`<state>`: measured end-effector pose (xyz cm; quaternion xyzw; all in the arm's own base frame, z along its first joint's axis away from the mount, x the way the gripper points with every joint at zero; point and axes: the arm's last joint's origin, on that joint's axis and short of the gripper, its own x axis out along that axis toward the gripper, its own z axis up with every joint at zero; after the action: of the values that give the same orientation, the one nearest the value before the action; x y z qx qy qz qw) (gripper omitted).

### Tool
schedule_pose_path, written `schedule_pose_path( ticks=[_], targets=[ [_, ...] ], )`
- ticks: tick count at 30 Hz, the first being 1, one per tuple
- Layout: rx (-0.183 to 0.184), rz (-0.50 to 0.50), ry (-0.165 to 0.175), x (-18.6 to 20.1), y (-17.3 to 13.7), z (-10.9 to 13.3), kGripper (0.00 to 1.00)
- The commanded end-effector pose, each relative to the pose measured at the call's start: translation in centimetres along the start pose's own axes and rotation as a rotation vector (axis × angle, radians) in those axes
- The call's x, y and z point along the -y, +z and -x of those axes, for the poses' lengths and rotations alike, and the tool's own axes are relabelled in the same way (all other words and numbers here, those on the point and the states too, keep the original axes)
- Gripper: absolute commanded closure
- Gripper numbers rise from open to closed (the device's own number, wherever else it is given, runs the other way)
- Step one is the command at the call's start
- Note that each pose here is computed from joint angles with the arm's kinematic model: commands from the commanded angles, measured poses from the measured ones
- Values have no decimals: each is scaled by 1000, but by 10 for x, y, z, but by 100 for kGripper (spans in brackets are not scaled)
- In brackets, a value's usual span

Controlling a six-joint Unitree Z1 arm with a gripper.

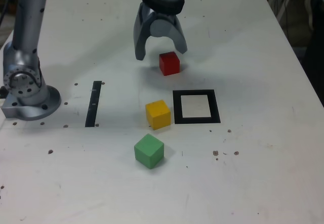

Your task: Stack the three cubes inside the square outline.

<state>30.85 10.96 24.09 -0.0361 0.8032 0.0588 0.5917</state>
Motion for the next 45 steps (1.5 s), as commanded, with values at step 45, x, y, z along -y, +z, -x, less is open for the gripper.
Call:
schedule_pose_path(
  ticks=[45],
  targets=[
    [101, 30, -18, 1, 23, -20, 46]
  ],
)
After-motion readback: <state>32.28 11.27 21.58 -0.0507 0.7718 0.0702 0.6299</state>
